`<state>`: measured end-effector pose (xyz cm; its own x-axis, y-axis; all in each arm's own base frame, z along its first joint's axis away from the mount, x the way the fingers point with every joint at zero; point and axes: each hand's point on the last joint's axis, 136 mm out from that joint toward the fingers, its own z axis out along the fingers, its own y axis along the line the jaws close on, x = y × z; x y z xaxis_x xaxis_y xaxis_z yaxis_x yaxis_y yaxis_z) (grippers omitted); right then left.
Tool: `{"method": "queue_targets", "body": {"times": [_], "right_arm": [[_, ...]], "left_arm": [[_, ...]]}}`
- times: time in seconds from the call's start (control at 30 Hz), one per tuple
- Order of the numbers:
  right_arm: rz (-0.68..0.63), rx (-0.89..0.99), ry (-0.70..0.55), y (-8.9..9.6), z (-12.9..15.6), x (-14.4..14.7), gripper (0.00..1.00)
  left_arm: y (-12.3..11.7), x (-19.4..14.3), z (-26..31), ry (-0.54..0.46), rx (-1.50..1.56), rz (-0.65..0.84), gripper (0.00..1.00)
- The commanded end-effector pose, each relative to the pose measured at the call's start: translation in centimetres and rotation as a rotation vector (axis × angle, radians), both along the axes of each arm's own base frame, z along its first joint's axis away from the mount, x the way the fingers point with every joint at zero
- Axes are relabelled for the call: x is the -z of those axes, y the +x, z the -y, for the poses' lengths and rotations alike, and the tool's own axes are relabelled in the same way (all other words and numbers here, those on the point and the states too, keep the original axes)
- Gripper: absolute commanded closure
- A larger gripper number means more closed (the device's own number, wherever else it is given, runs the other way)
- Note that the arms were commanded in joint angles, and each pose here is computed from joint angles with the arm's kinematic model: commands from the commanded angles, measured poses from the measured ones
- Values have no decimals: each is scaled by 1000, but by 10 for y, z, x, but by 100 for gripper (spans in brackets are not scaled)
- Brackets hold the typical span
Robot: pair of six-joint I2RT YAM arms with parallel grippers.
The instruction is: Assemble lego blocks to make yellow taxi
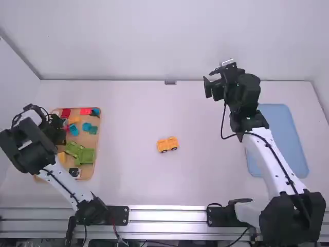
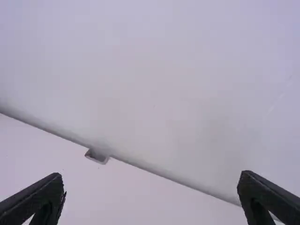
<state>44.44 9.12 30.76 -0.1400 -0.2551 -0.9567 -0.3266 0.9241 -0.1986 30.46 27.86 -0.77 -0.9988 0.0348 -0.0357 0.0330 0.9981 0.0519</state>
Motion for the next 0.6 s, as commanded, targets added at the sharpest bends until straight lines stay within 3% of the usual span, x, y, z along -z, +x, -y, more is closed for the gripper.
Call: {"method": "queue_targets", "body": {"times": [0.0,0.2,0.33,0.57], "right_arm": [[38,-5,6,2,-2,-18,2],[42,-5,7,2,-2,-19,2],[42,-9,8,2,-3,-19,1],[46,-97,25,-3,-17,-22,1]], "left_arm": [[-5,3,1,-6,-38,-11,67],[5,-14,8,-34,-48,35,72],[18,-62,5,1,-111,141,71],[42,-133,44,-29,-2,348,77]]}}
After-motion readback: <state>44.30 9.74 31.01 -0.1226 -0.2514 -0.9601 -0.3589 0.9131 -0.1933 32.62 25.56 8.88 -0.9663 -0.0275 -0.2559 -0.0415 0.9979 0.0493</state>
